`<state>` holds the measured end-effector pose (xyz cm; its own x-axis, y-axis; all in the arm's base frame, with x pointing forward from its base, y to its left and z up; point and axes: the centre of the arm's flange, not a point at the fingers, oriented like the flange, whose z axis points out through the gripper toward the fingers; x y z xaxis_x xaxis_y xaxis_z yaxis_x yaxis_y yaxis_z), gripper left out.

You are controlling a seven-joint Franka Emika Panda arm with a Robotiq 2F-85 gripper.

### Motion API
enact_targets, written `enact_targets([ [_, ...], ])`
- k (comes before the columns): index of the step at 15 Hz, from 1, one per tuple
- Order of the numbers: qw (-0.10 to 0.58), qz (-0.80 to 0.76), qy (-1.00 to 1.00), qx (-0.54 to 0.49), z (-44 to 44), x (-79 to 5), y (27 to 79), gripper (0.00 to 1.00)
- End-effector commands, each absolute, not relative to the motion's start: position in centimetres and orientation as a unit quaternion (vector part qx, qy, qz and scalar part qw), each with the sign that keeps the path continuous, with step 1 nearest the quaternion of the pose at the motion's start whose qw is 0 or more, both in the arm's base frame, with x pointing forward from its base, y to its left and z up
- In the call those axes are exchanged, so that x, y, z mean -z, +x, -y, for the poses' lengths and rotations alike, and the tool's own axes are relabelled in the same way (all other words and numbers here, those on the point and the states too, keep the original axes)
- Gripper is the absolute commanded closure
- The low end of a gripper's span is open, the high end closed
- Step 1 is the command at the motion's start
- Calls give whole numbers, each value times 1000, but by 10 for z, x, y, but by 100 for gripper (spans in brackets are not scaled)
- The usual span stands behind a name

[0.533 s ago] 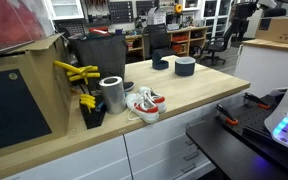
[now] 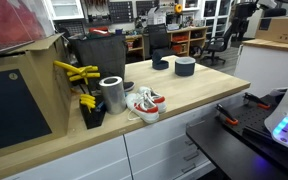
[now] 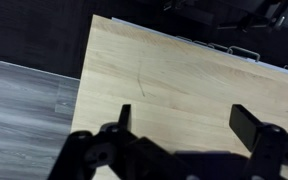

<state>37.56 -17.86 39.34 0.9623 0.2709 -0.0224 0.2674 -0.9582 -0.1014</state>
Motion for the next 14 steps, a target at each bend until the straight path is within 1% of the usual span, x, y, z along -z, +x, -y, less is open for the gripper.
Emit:
enact_targets([
  [1,43,132,-990,-17,180,-390,383,0],
  [9,51,107,-993,-12,181,-369,443,0],
  [14,63,112,-992,-17,158,-358,502,0],
])
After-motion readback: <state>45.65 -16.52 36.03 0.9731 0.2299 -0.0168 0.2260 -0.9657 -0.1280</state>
